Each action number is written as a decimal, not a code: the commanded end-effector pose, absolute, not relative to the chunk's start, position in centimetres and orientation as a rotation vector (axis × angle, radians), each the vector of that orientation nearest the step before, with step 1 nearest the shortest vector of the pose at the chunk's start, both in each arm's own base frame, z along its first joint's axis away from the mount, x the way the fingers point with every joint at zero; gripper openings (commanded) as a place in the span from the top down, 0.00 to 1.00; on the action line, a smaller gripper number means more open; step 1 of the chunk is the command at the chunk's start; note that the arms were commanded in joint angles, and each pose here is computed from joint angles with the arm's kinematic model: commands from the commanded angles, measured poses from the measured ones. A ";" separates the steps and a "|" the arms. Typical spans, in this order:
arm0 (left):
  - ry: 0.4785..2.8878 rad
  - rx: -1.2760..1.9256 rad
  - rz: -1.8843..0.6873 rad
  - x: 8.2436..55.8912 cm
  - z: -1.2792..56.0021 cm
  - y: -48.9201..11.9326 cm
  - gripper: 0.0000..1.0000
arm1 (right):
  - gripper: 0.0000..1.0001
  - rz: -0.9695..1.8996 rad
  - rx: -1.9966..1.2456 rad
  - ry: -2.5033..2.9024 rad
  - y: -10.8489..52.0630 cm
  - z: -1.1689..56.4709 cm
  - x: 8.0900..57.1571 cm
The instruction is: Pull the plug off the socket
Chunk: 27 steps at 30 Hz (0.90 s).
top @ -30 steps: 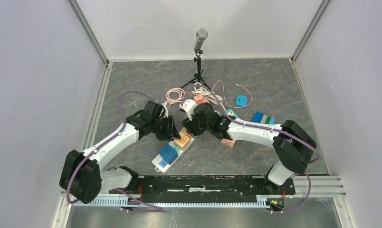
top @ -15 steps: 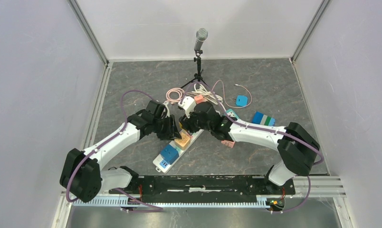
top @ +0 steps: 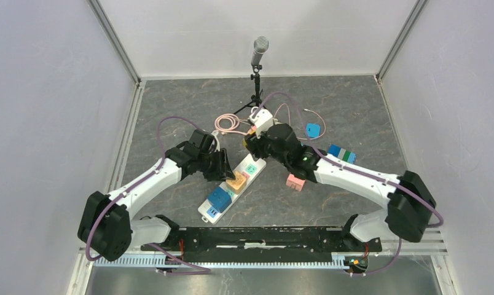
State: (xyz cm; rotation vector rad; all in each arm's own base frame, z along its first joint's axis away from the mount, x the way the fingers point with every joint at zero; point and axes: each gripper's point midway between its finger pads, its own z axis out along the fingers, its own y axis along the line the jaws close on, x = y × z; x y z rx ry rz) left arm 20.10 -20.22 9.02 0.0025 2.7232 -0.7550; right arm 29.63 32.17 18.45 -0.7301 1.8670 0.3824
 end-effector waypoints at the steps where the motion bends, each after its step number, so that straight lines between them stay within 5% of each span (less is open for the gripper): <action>1: 2.699 -0.032 -0.697 20.9 9.2 -20.1 0.46 | 1.00 0.364 -0.550 1.904 28.6 20.0 29.7; 11: 2.423 0.032 -0.829 25.4 18.0 -22.7 0.17 | 0.99 0.519 -0.571 2.043 25.3 14.9 24.0; 20: 2.329 -0.094 -0.663 26.5 18.9 -19.7 0.04 | 0.94 0.727 -0.664 2.127 26.7 11.4 20.2; 27: 2.277 -0.186 -0.516 26.4 18.8 -16.6 0.00 | 0.66 0.720 -0.689 2.215 26.7 8.7 19.6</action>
